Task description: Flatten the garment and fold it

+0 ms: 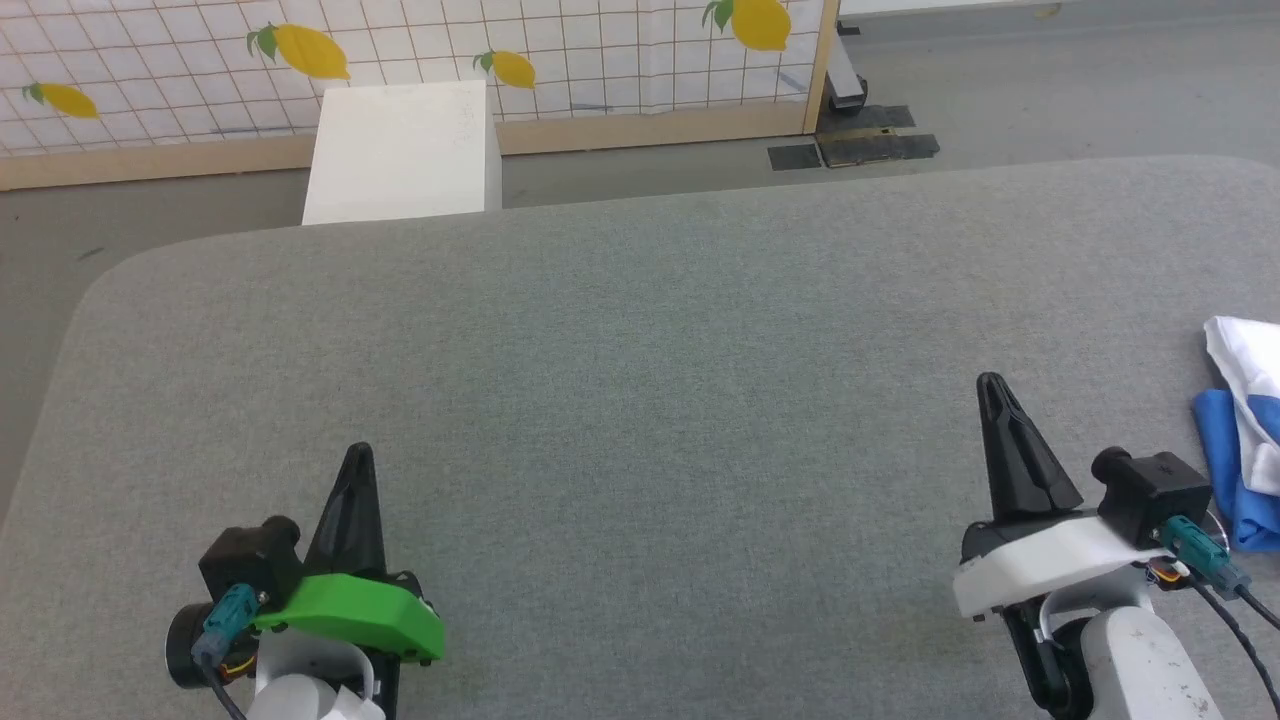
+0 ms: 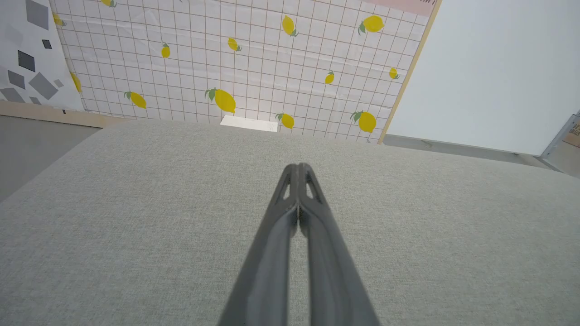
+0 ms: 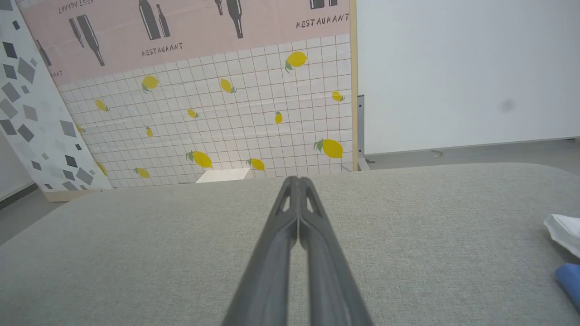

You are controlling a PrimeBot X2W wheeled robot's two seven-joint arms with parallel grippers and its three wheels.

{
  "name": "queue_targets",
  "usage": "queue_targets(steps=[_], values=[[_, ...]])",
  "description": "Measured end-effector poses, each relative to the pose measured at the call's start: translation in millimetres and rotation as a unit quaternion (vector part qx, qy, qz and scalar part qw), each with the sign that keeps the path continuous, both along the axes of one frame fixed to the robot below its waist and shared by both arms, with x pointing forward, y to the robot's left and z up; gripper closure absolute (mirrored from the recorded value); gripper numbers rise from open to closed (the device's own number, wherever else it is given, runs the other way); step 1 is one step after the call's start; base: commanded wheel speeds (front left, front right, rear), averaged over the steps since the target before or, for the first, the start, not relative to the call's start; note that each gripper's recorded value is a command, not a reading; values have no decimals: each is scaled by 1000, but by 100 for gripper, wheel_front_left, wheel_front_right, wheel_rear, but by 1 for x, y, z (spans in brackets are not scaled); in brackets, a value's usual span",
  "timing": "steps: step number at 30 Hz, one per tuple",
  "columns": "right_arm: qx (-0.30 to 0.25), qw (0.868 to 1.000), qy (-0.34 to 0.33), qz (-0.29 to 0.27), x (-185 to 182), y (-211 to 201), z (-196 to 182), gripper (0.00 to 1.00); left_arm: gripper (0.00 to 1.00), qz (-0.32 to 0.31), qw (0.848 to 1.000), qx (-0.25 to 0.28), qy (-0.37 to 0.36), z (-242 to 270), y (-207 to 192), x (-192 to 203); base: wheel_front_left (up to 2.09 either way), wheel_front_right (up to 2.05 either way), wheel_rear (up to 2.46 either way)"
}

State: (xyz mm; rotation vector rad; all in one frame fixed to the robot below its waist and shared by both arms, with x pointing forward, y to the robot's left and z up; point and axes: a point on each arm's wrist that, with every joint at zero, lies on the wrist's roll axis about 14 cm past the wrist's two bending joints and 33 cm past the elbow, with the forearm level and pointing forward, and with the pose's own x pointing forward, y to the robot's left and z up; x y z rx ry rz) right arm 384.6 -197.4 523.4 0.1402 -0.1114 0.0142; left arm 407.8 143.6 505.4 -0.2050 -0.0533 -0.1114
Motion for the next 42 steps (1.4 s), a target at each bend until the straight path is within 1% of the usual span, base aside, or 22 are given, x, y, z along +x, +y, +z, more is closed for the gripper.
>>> queue_targets(steps=[35, 42], values=[[-28, 999, 11, 21, -1, 13, 4, 100, 100, 9, 999, 35, 2, 9, 8, -8, 0, 0, 0], [-33, 999, 17, 25, -2, 15, 3, 100, 100, 12, 999, 49, 2, 12, 10, -9, 0, 0, 0]])
